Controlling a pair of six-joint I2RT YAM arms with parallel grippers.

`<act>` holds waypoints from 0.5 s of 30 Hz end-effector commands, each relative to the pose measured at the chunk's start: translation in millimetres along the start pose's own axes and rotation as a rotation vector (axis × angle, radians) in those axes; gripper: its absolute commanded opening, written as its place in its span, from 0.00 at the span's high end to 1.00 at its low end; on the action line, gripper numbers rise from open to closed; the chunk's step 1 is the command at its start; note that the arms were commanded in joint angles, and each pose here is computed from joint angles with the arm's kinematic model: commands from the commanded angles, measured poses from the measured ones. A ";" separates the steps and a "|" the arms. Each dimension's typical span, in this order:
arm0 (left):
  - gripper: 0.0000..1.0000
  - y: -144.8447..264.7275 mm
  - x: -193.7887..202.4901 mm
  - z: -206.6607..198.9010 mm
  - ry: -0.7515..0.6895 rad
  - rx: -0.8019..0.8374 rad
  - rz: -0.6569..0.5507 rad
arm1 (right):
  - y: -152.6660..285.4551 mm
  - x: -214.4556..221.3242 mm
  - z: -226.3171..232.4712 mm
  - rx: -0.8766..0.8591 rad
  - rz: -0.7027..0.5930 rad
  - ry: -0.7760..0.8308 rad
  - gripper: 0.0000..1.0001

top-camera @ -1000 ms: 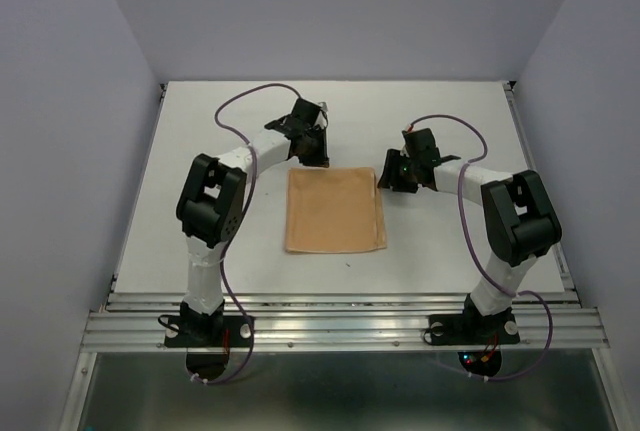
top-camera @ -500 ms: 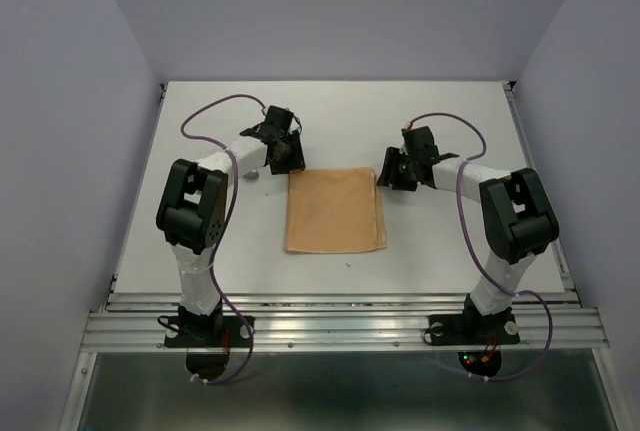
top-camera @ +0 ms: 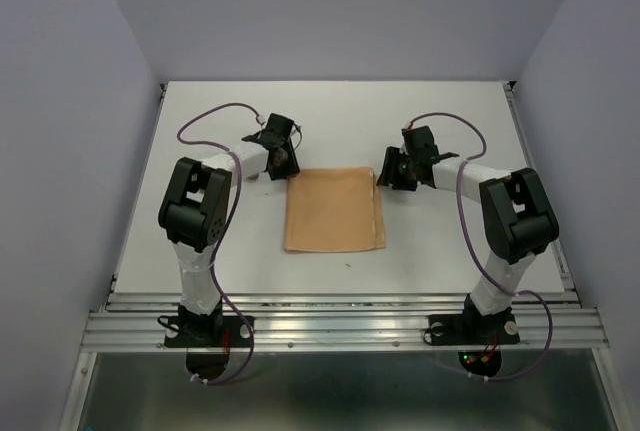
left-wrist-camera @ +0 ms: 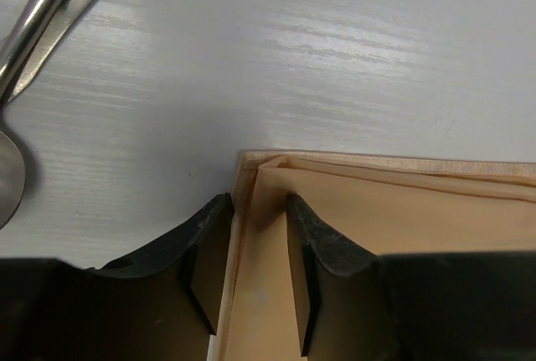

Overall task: Fold the napkin into a case and place the utensils inside
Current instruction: Smooth out the lower triangle-folded napkin at the center of the board.

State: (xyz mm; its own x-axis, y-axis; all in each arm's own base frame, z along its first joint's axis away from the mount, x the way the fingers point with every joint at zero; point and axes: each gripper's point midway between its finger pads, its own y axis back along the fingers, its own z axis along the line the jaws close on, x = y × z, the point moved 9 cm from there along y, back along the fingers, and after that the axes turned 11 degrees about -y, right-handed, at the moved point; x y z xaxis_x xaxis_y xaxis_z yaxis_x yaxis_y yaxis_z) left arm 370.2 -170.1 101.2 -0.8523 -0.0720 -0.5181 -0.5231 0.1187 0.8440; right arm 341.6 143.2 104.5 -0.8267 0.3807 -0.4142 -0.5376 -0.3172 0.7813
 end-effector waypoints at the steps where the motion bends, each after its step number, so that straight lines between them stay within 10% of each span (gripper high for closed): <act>1: 0.55 2.0 10.0 9.0 0.011 -0.065 -0.003 | 1.1 -12.9 7.6 -0.016 -0.033 -0.008 0.44; 6: 0.57 -7.8 18.2 9.2 0.002 -0.058 0.046 | 2.9 -14.3 9.1 -0.020 -0.040 -0.014 0.44; 11: 0.91 -17.1 26.5 7.0 0.008 -0.017 0.076 | 1.0 -13.7 11.2 -0.039 -0.026 -0.022 0.45; 15: 0.98 -16.9 24.7 5.4 0.003 -0.004 0.073 | -6.1 -11.4 10.1 -0.049 -0.007 -0.023 0.47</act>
State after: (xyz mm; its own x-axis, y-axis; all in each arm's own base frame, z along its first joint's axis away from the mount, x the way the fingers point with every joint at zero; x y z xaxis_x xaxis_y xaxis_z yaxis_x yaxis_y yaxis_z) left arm 372.4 -171.5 98.5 -0.8374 -0.0950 -0.5383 -0.5466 0.1340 0.8266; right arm 342.1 144.9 103.9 -0.8284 0.3926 -0.3995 -0.5313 -0.3251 0.7823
